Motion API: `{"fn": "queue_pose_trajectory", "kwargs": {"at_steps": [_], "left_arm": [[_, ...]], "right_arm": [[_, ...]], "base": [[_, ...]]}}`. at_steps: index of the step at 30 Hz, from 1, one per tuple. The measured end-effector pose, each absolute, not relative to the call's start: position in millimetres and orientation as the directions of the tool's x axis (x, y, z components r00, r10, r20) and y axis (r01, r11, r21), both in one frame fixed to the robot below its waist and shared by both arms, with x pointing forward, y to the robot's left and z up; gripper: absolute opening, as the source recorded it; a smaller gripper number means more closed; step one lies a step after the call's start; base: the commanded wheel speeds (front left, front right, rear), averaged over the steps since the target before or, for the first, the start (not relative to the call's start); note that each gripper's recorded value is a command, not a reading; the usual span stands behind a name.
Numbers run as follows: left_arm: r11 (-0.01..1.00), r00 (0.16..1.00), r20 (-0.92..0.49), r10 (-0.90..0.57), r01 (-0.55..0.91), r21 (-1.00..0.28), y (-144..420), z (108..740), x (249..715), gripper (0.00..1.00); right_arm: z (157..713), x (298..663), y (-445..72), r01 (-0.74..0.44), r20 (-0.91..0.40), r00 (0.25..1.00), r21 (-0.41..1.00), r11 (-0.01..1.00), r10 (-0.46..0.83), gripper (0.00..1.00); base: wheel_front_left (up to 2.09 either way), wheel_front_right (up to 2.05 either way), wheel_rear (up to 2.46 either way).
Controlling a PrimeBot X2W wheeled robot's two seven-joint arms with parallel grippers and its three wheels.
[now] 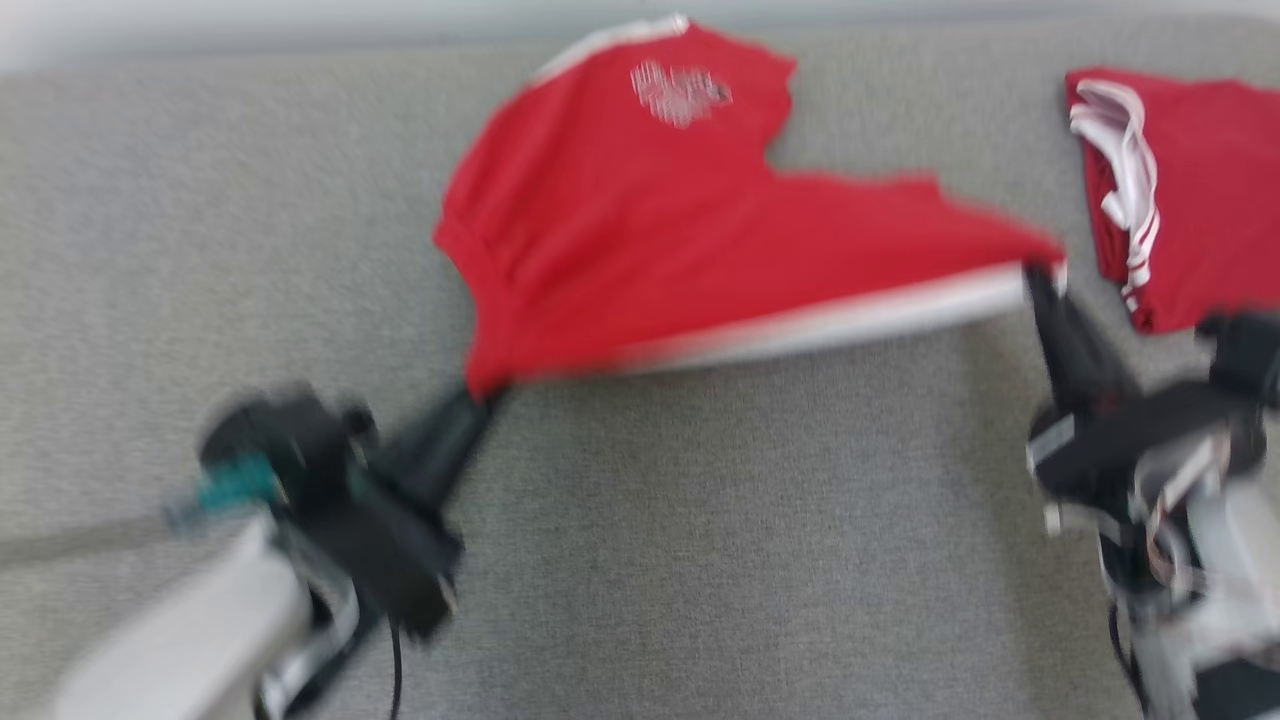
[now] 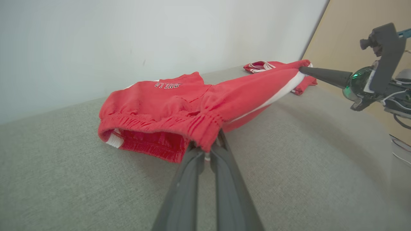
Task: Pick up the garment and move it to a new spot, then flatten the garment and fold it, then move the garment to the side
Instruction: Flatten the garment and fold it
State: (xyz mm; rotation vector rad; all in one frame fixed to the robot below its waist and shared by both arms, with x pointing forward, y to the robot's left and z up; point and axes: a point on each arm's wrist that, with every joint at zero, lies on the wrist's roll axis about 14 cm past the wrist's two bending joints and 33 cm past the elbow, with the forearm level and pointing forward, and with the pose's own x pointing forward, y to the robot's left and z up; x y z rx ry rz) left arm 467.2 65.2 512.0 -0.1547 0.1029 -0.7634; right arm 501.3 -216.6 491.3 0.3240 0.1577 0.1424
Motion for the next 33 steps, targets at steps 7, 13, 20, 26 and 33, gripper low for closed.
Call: {"fn": "queue_pose_trajectory", "kwargs": {"at_steps": [7,13,20,26,33], "left_arm": [[0.733,0.719,-0.143,-0.680,0.658,-0.175,70,470,392,0.00],[0.747,0.712,-0.230,-0.664,0.645,-0.159,84,444,351,0.00],[0.781,0.730,-0.294,-0.617,0.612,-0.120,115,433,319,0.00],[0.801,0.746,-0.310,-0.590,0.589,-0.107,128,430,304,0.00],[0.794,0.746,-0.282,-0.603,0.596,-0.121,113,431,300,0.00]], "right_arm": [[467,419,-223,-0.035,-0.243,0.962,0.348,0.937,0.126,0.00],[449,360,-221,0.051,-0.322,0.943,0.394,0.918,0.086,0.00],[421,290,-196,0.114,-0.453,0.884,0.442,0.890,0.112,0.00],[418,272,-186,0.119,-0.474,0.871,0.464,0.878,0.133,0.00],[433,297,-189,0.088,-0.417,0.900,0.458,0.884,0.126,0.00]], "base": [[0.00,0.00,0.00],[0.00,0.00,0.00],[0.00,0.00,0.00],[0.00,0.00,0.00],[0.00,0.00,0.00]]}}
